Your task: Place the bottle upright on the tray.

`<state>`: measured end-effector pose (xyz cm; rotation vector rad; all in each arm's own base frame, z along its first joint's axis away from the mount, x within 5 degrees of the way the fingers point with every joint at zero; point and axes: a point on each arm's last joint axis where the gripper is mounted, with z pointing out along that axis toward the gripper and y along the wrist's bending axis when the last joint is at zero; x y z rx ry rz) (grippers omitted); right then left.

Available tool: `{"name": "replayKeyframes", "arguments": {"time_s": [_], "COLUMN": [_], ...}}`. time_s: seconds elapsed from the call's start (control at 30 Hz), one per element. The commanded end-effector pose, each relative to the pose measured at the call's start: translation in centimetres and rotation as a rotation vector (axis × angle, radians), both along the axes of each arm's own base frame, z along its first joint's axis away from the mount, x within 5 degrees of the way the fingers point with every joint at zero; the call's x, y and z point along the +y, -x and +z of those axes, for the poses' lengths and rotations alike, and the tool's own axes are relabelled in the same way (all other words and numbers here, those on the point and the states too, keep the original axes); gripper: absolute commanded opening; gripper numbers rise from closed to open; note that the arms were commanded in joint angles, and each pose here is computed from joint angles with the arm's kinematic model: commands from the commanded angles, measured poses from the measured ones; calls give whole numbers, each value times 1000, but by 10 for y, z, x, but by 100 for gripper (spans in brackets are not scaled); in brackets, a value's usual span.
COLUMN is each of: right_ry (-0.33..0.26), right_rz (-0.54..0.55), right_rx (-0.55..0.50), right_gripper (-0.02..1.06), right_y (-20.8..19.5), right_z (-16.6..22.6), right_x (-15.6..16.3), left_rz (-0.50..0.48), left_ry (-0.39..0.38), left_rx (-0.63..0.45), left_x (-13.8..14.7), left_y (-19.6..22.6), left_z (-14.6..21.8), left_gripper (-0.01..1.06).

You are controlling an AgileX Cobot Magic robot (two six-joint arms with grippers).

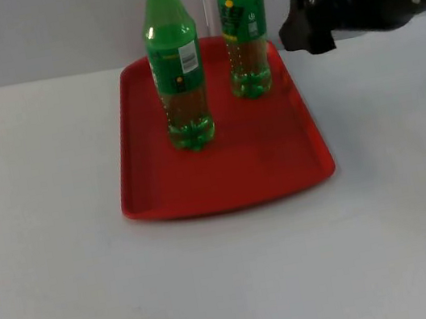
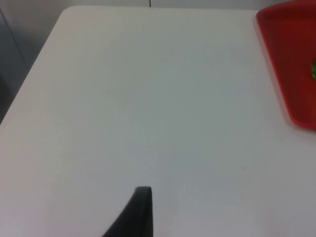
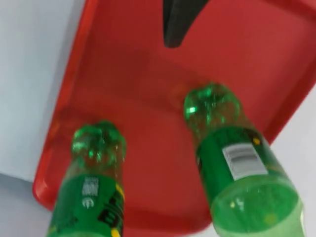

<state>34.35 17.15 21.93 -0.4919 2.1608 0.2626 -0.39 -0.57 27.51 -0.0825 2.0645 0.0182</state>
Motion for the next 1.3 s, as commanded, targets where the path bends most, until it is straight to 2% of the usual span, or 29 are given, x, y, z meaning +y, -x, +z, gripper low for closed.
{"name": "replayKeyframes", "arguments": {"time_s": [0.0,0.33,0.57,0.77,0.97,1.27], "right_ry": [21,28,62,74,67,42], "right_rz": [-4,-38,-42,11,126,161], "right_rx": [44,154,221,219,170,122], "right_gripper": [92,92,92,92,92,92], "right_y": [9,35,53,74,104,127], "right_z": [6,37,52,70,89,102], "right_x": [-4,-17,-26,-19,2,-4], "left_rz": [-7,-7,-7,-7,-7,-7], "left_ry": [-3,-3,-3,-3,-3,-3], "left_rx": [-2,-2,-2,-2,-2,-2], "left_x": [0,0,0,0,0,0], "left_y": [0,0,0,0,0,0], "left_z": [-1,-1,-1,-1,-1,-1], "left_gripper": [105,105,105,105,105,105]}}
